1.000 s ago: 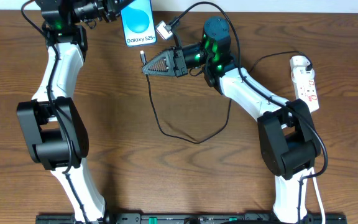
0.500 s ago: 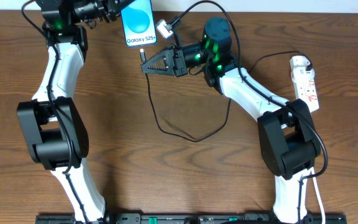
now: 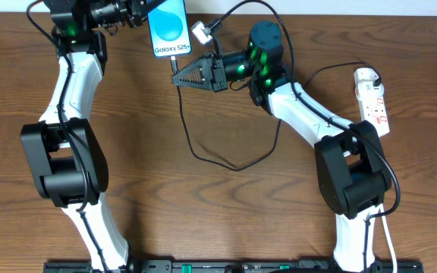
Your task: Plug charger to phone and switch on socket
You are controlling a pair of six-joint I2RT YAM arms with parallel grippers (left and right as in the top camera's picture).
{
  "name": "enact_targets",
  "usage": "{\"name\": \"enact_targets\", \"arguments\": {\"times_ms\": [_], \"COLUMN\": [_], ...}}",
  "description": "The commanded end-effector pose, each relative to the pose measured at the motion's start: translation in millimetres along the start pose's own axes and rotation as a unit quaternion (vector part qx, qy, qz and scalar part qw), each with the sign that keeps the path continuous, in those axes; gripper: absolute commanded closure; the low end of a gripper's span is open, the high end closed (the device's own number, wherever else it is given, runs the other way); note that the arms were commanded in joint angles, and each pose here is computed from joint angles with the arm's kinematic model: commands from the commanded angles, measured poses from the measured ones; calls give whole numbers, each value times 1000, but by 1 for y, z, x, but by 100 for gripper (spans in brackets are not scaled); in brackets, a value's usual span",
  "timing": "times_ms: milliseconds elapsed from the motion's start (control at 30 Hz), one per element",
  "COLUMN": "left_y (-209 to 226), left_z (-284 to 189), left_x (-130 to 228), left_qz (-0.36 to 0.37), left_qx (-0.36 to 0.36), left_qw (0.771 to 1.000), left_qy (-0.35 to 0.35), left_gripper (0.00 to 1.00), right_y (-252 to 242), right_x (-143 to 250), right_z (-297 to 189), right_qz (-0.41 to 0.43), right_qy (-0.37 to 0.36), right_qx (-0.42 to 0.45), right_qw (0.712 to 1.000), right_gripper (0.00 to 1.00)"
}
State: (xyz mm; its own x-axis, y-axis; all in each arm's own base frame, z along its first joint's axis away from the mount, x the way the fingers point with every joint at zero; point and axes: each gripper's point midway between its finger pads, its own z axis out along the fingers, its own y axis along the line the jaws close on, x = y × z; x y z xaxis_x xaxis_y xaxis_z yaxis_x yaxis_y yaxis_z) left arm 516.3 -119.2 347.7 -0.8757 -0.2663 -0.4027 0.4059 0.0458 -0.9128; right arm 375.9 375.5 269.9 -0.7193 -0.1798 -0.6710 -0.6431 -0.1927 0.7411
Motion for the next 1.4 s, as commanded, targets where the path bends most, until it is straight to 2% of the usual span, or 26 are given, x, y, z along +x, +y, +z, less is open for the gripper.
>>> {"name": "enact_targets", "arguments": {"times_ms": [0, 600, 967, 1367], "left_y": [-22, -23, -21, -20], "left_z": [4, 13, -5, -11], "left_x": [4, 14, -14, -12], "left_qz": [16, 15, 16, 17], "left_qx": [7, 11, 3, 0], "left_qw": [1000, 999, 999, 999], "left_qy": [12, 36, -35, -27], "left_gripper": [93, 93, 93, 93], "right_y": [6, 0, 16, 13], "right_x": [-15, -24, -1, 14], "right_z": [-6, -22, -11, -1], "right_qz": [-21, -13, -35, -24], "right_qy": [-19, -38, 24, 46], "right_qx": [11, 25, -20, -33], "right_qw": [1000, 999, 999, 998], "right_gripper": [99, 99, 99, 99]}}
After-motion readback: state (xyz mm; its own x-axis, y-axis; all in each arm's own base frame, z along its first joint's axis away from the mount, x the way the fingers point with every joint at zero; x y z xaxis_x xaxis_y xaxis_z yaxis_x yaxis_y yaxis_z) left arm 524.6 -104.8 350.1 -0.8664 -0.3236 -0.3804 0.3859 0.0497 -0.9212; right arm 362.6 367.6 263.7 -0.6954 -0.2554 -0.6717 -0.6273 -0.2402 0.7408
